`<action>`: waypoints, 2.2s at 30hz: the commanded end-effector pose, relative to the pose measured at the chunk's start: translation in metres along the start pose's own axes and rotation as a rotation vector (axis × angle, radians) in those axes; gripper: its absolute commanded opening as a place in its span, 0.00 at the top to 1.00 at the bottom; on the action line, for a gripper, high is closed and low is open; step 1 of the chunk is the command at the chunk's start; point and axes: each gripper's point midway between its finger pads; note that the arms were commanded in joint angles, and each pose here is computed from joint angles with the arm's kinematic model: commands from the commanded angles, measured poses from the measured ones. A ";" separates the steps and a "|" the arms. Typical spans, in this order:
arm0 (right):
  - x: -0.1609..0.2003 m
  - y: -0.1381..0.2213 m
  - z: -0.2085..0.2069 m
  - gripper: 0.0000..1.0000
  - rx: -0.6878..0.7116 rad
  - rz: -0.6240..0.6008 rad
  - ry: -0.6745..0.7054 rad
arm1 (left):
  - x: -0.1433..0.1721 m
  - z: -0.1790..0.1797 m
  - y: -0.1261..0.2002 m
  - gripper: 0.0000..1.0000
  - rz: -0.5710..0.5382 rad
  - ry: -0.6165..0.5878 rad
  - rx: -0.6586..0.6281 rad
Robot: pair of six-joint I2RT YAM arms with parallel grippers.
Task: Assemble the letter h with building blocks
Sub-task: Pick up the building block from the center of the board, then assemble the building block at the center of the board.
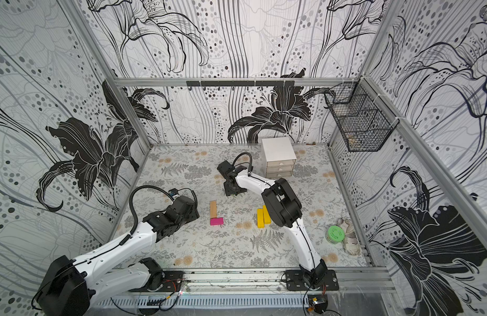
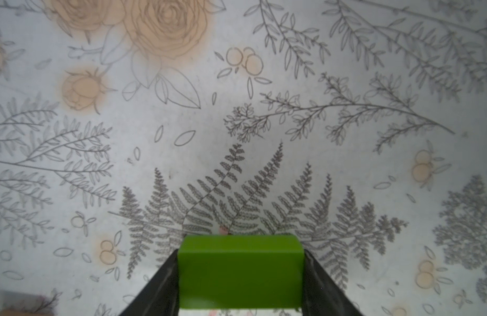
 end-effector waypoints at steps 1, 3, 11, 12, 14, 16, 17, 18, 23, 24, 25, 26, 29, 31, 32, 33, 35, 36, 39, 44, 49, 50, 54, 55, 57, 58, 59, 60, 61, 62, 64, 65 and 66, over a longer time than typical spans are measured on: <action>0.011 0.022 -0.012 0.47 0.010 0.003 -0.038 | -0.012 -0.011 0.002 0.30 -0.033 0.010 0.030; 0.019 0.036 -0.015 0.47 0.000 -0.007 -0.071 | -0.012 -0.011 0.001 0.30 -0.033 0.013 0.031; 0.083 0.063 -0.001 0.46 0.000 0.005 -0.129 | -0.004 -0.013 -0.007 0.31 -0.015 0.026 0.046; 0.090 0.063 0.003 0.46 -0.008 0.009 -0.140 | -0.003 -0.014 -0.008 0.31 -0.009 0.032 0.051; 0.100 0.064 0.012 0.46 -0.027 0.009 -0.157 | 0.001 -0.015 -0.011 0.32 0.000 0.040 0.063; 0.106 0.068 0.017 0.46 -0.012 -0.001 -0.163 | 0.004 -0.018 -0.012 0.32 0.009 0.050 0.085; 0.107 0.069 0.018 0.46 -0.006 -0.007 -0.167 | 0.005 -0.018 -0.013 0.32 0.011 0.054 0.087; 0.109 0.070 0.020 0.46 -0.003 -0.012 -0.175 | 0.006 -0.019 -0.014 0.32 0.014 0.054 0.092; 0.115 0.071 0.022 0.46 -0.006 -0.005 -0.223 | 0.013 -0.020 -0.019 0.33 0.033 0.046 0.099; 0.117 0.070 0.023 0.46 -0.009 -0.003 -0.231 | 0.013 -0.021 -0.020 0.33 0.036 0.046 0.100; 0.120 0.068 0.024 0.46 -0.012 0.005 -0.233 | 0.014 -0.021 -0.020 0.33 0.037 0.046 0.102; 0.122 0.066 0.026 0.46 -0.015 0.011 -0.232 | 0.014 -0.022 -0.021 0.33 0.037 0.047 0.105; 0.128 0.063 0.031 0.46 -0.017 0.018 -0.224 | 0.013 -0.023 -0.021 0.34 0.036 0.043 0.107; 0.130 0.062 0.033 0.46 -0.015 0.023 -0.215 | 0.012 -0.024 -0.021 0.33 0.034 0.040 0.106; 0.129 0.062 0.034 0.46 -0.017 0.022 -0.214 | 0.012 -0.024 -0.021 0.34 0.035 0.038 0.105; 0.130 0.061 0.036 0.46 -0.019 0.024 -0.209 | 0.013 -0.024 -0.022 0.33 0.036 0.036 0.104; 0.129 0.060 0.038 0.44 -0.020 0.030 -0.205 | 0.012 -0.024 -0.022 0.33 0.036 0.036 0.102; 0.130 0.060 0.039 0.41 -0.016 0.035 -0.202 | 0.013 -0.024 -0.022 0.34 0.038 0.033 0.100; 0.131 0.060 0.038 0.29 -0.008 0.038 -0.198 | 0.013 -0.023 -0.023 0.33 0.039 0.032 0.098; 0.130 0.066 0.036 0.19 -0.007 0.029 -0.205 | 0.013 -0.024 -0.023 0.34 0.040 0.028 0.096; 0.124 0.074 0.033 0.17 -0.003 0.008 -0.211 | 0.012 -0.026 -0.024 0.34 0.040 0.027 0.097; 0.123 0.076 0.033 0.17 -0.001 0.002 -0.213 | 0.012 -0.026 -0.023 0.34 0.041 0.025 0.099; 0.115 0.079 0.024 0.19 0.012 -0.018 -0.230 | 0.014 -0.027 -0.026 0.34 0.052 0.020 0.099; 0.114 0.079 0.023 0.20 0.015 -0.014 -0.233 | 0.015 -0.027 -0.026 0.34 0.056 0.020 0.098; 0.109 0.078 0.020 0.21 0.022 -0.013 -0.241 | 0.017 -0.027 -0.028 0.34 0.061 0.019 0.099; 0.107 0.078 0.019 0.21 0.024 -0.017 -0.246 | 0.017 -0.027 -0.028 0.35 0.061 0.021 0.100; 0.103 0.078 0.017 0.21 0.024 -0.022 -0.252 | 0.017 -0.028 -0.028 0.35 0.062 0.021 0.101; 0.100 0.078 0.016 0.22 0.025 -0.024 -0.260 | 0.017 -0.028 -0.028 0.35 0.063 0.022 0.103; 0.098 0.078 0.013 0.22 0.028 -0.026 -0.265 | 0.017 -0.028 -0.028 0.35 0.064 0.021 0.103; 0.096 0.076 0.010 0.22 0.036 -0.027 -0.271 | 0.018 -0.028 -0.028 0.35 0.064 0.021 0.105; 0.093 0.074 0.007 0.22 0.040 -0.023 -0.285 | 0.018 -0.028 -0.028 0.35 0.064 0.022 0.105; 0.093 0.071 0.005 0.23 0.046 -0.016 -0.291 | 0.018 -0.028 -0.028 0.35 0.066 0.020 0.105; 0.093 0.068 0.004 0.25 0.049 -0.008 -0.292 | 0.019 -0.028 -0.029 0.35 0.068 0.019 0.104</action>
Point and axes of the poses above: each gripper's point midway between its finger pads, its own y axis back along the fingers, its own z axis along the line the jaws close on, x = y × z, and after that the axes turned 1 degree about -y, right-handed
